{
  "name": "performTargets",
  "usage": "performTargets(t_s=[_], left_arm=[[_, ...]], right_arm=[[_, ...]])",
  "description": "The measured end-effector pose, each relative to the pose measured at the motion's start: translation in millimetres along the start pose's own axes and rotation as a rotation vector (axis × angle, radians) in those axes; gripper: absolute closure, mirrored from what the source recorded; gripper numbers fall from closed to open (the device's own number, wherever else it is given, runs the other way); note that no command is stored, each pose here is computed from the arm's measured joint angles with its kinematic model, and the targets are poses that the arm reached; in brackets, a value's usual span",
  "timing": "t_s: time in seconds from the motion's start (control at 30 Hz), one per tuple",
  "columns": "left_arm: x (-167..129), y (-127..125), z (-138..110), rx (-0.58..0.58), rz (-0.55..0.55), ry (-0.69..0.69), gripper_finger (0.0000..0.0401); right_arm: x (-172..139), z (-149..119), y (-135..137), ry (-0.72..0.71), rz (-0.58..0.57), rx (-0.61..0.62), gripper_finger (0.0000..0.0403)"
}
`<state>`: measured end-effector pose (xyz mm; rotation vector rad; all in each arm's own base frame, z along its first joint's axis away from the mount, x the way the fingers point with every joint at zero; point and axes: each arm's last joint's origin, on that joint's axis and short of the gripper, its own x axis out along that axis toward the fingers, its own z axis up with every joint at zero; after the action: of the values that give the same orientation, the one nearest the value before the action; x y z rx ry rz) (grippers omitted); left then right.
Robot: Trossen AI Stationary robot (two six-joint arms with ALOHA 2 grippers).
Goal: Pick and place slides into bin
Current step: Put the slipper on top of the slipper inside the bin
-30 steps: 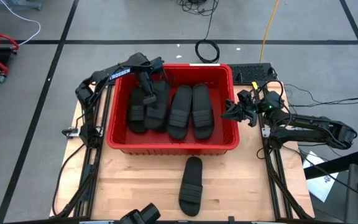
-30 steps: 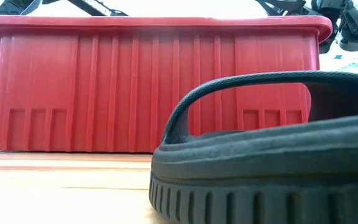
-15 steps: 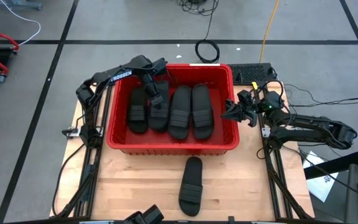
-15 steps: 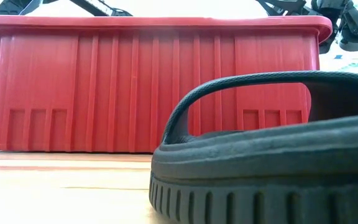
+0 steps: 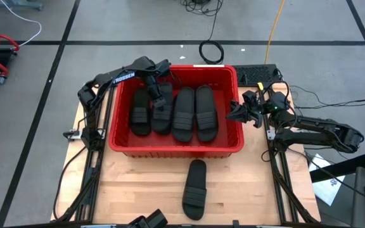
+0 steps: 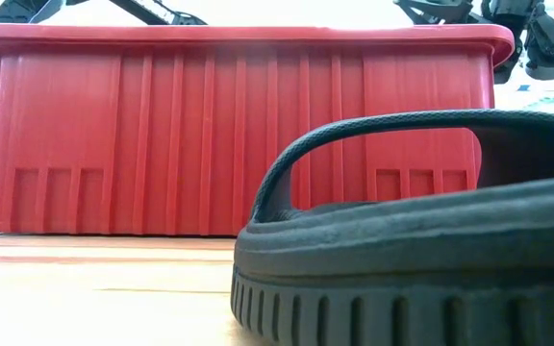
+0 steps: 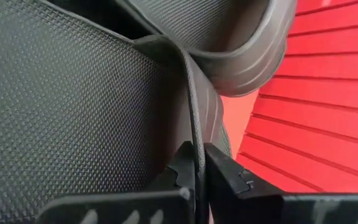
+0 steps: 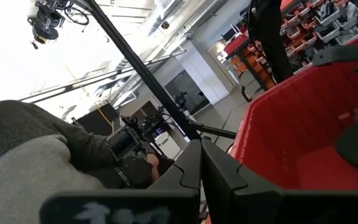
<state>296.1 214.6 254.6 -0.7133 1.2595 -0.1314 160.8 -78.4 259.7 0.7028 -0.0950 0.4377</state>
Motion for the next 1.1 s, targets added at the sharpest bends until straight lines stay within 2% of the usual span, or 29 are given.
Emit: performTargets(t_s=[0.13,0.43,0.63,0.83,1.1], left_arm=[[0.0,0.2,-0.2,-0.006,0.007,0.004,0.0361],[-0.4,3.1,-1.0,-0.018,0.105,0.03,0.0234],[-0.6,4.3,-1.4,0.026,0.148,0.046,0.0174],[-0.8,5.3,-2.4,0.132,0.184,0.075,0.0149],[4.3,-1.5,1.0,0.31,0.172,0.081,0.0155]], right_arm=[[0.0,0.0,0.0,0.0,0.0,0.015,0.0403],[0.0,0.1,0.1,-0.001,0.0,0.022,0.0403],[0.0,0.8,1.2,-0.006,0.008,0.01,0.0403],[0.0,0.8,1.1,-0.007,0.007,0.011,0.0403],[0.0,0.8,1.1,-0.008,0.007,0.01,0.0403]])
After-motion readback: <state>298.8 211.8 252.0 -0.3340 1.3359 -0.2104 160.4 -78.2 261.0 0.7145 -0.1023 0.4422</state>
